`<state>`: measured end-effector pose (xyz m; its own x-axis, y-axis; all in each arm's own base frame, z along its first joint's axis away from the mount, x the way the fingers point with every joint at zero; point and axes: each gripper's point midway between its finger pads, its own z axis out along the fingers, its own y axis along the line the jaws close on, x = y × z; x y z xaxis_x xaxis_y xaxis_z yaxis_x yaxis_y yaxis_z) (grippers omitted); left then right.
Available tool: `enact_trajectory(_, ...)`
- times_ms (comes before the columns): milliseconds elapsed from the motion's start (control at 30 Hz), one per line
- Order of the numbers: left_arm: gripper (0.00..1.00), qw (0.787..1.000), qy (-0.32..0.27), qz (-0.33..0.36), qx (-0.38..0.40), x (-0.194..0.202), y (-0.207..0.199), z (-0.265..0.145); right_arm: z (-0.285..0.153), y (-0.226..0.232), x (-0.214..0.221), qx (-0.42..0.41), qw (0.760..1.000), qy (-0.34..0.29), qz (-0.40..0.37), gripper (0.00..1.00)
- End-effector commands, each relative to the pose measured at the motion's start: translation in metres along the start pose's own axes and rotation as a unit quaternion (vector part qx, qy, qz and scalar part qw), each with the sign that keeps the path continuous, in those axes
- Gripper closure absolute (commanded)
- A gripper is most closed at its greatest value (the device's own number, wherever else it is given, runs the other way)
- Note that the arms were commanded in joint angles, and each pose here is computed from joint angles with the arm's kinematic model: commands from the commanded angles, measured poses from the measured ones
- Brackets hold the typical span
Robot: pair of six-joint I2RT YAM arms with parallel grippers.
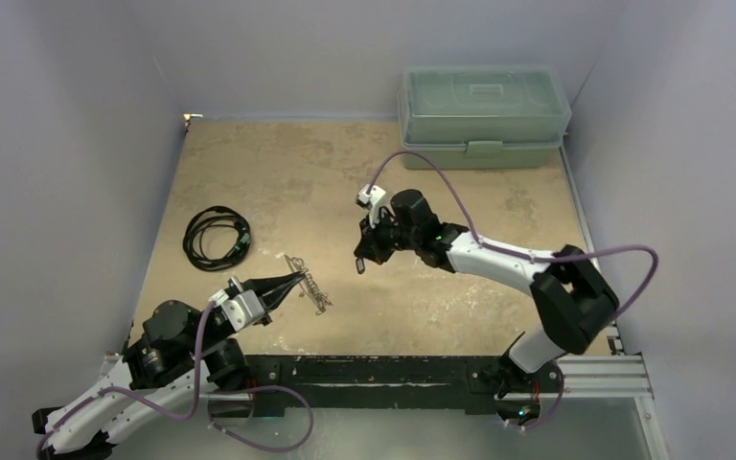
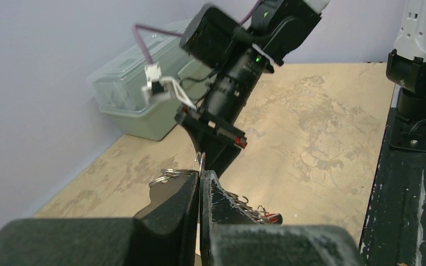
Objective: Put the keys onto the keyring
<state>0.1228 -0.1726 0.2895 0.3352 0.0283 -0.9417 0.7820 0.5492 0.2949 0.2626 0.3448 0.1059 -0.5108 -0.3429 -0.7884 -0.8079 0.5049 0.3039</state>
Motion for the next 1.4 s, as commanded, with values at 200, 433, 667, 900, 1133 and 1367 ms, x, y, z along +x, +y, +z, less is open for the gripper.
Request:
enact_trajectory(200, 1.0, 0.999, -0.027, -0.014, 0.02, -0.013, -0.007, 0.008, -0.079, 0.03, -0.077, 0.016, 0.984, -0.173, -0.031, 1.0)
enact_trajectory(433, 1.0, 0.999, -0.015, -0.017, 0.042, -0.008, -0.015, 0.014, -0.117, 0.062, -0.089, -0.017, 0.972, -0.221, -0.079, 1.0)
enact_trajectory(667, 1.0, 0.997, 0.001, -0.025, 0.078, -0.001, -0.029, 0.022, -0.137, 0.082, -0.087, -0.049, 0.959, -0.249, -0.128, 1.0)
enact_trajectory(900, 1.0, 0.992, 0.015, -0.035, 0.119, 0.006, -0.045, 0.028, -0.148, 0.105, -0.083, -0.102, 0.944, -0.263, -0.171, 1.0)
enact_trajectory(1133, 1.0, 0.988, 0.017, -0.045, 0.15, 0.006, -0.056, 0.031, -0.159, 0.134, -0.077, -0.151, 0.925, -0.278, -0.211, 1.0)
enact_trajectory(1367, 1.0, 0.984, -0.001, -0.038, 0.173, -0.012, -0.059, 0.033, -0.163, 0.149, -0.081, -0.163, 0.912, -0.283, -0.248, 1.0)
